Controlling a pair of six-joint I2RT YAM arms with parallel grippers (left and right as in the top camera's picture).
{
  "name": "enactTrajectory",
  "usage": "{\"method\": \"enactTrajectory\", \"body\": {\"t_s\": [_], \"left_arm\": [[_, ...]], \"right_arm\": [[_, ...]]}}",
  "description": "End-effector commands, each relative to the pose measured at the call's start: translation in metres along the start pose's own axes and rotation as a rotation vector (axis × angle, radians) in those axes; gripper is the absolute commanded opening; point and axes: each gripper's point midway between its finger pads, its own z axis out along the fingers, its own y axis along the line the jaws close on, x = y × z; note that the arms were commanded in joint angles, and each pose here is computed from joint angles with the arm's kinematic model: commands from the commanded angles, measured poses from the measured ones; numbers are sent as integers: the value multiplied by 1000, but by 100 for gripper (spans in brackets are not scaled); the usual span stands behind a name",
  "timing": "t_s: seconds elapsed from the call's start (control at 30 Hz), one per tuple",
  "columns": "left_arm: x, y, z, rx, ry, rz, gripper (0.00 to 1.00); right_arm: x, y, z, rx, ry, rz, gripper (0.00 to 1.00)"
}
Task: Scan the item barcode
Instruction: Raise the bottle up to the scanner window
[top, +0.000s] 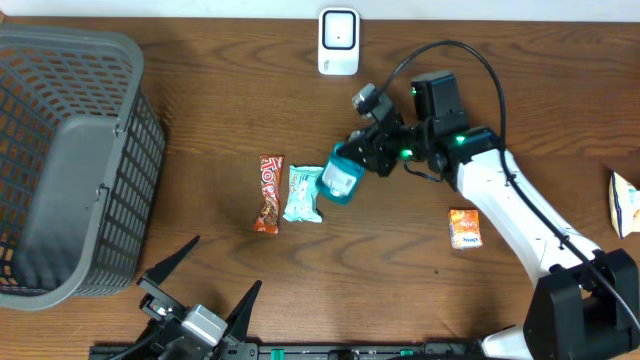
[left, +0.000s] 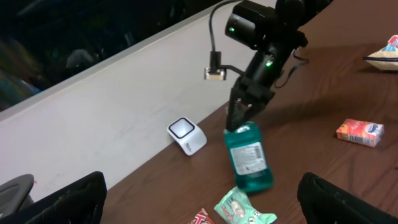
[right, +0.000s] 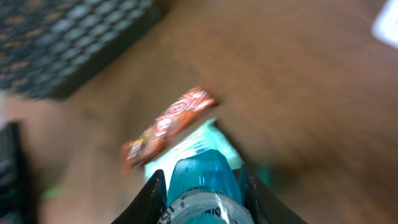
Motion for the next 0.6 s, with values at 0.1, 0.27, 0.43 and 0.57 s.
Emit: {"method": "enactTrajectory", "body": {"t_s": [0.1,0.27,0.43,0.57], "left_arm": [[-1,-1,-1,1,-10,14,98],[-1,-1,-1,1,-10,14,98],[-1,-1,-1,1,-10,14,98],[-1,-1,-1,1,-10,14,98]], "right_arm": [[-38,-48,-15,416,-94,-20,1],[-73,-67,-32,594,-161,-89,1],[-111,-101,-35,788,-172,-134,1],[-135,-129,-20,915,-150,-166,1]]}}
